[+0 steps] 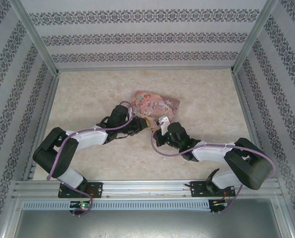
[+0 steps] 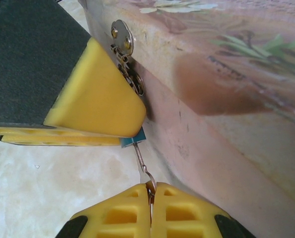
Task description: Unlock the padlock with the key
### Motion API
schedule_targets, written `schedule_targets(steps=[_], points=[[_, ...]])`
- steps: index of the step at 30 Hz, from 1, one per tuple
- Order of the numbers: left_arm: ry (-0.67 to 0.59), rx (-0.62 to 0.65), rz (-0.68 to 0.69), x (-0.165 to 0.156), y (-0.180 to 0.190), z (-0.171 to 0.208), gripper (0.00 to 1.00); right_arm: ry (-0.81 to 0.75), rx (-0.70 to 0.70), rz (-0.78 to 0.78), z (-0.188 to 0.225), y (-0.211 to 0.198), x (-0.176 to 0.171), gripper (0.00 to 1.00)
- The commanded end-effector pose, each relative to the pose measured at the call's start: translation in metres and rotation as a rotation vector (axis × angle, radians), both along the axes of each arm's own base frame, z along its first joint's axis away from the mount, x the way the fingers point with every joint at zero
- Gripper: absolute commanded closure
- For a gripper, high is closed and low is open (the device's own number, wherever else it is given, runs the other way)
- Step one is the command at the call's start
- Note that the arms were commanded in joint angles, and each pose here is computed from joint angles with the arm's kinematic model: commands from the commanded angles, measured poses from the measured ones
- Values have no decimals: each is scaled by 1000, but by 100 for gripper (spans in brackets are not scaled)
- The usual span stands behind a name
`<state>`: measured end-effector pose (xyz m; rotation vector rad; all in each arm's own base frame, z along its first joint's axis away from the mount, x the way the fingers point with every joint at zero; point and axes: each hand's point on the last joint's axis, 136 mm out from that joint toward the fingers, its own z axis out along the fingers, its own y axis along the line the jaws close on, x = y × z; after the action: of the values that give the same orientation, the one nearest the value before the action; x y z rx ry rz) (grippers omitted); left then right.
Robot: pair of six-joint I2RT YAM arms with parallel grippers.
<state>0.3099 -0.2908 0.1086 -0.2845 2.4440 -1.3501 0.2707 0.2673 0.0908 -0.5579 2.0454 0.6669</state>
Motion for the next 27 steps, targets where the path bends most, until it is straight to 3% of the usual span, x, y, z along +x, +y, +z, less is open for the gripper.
schedule_targets(steps=[1, 20, 27], points=[[-29, -61, -70, -7, -17, 25, 92, -104, 53, -20, 31, 9, 18, 100], [-11, -52, -91, -13, -17, 26, 92, -230, 54, 39, 58, 24, 32, 100], [-5, -46, -91, -15, -16, 25, 92, -226, 117, 79, 73, 37, 34, 100]])
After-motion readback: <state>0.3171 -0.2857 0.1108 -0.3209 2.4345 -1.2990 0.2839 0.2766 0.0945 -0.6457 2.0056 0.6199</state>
